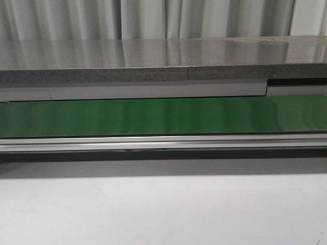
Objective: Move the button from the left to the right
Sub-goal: 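Lift the button and place it on the conveyor belt end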
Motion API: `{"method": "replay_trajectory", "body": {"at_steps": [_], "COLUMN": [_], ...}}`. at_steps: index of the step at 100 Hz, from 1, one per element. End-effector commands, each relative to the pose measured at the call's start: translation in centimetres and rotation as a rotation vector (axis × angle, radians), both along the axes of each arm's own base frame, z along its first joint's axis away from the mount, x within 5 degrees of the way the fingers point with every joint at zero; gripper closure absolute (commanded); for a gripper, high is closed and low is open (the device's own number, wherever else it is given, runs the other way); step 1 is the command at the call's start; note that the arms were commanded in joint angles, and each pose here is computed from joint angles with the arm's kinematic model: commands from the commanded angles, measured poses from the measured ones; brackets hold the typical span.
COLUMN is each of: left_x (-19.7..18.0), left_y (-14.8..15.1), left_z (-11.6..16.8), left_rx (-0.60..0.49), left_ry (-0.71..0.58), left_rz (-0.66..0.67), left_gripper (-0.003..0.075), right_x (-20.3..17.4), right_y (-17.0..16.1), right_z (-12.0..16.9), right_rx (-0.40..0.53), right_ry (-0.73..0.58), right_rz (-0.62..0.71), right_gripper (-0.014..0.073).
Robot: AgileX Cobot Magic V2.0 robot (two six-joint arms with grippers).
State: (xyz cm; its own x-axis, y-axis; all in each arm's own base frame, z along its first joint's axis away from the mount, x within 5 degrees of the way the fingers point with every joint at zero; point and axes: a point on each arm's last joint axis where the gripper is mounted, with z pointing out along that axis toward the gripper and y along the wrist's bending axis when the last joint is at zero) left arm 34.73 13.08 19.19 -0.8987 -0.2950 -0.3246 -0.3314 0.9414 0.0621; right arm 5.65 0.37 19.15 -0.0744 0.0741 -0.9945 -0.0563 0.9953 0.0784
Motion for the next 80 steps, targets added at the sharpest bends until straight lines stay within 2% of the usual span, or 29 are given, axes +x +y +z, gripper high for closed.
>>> {"method": "replay_trajectory", "body": {"at_steps": [1,12,20,39,53,63,75,80], "left_x": [-0.1,-0.3,-0.1,0.6,0.9,1.0,0.9,0.9], "left_y": [-0.8,-2.6,-4.6,-9.2,-10.8,-11.3,-11.3,-11.3], "left_z": [4.8,6.9,7.7,7.2,6.5,6.3,6.3,6.3], "left_rx": [0.024,0.028,0.036,0.022,0.012,0.008,0.007,0.006], "left_ry": [-0.164,-0.225,-0.241,-0.200,-0.176,-0.164,-0.158,-0.155], "left_rz": [0.001,-0.045,-0.125,-0.276,-0.322,-0.334,-0.335,-0.335], "left_gripper": [0.0552,0.0552,0.0552,0.0552,0.0532,0.0427,0.0199,0.0136], "right_x": [-0.2,-0.2,-0.2,-0.2,-0.2,-0.2,-0.2,-0.2], "right_y": [0.0,0.0,0.0,0.0,0.0,0.0,0.0,0.0], "right_z": [1.4,1.4,1.4,1.4,1.4,1.4,1.4,1.4], "right_rx": [0.001,0.001,0.001,0.001,0.001,0.001,0.001,0.001], "right_ry": [-0.118,-0.118,-0.118,-0.118,-0.118,-0.118,-0.118,-0.118], "right_rz": [-0.004,-0.004,-0.004,-0.004,-0.004,-0.004,-0.004,-0.004], "right_gripper": [0.0662,0.0662,0.0662,0.0662,0.0662,0.0662,0.0662,0.0662]}}
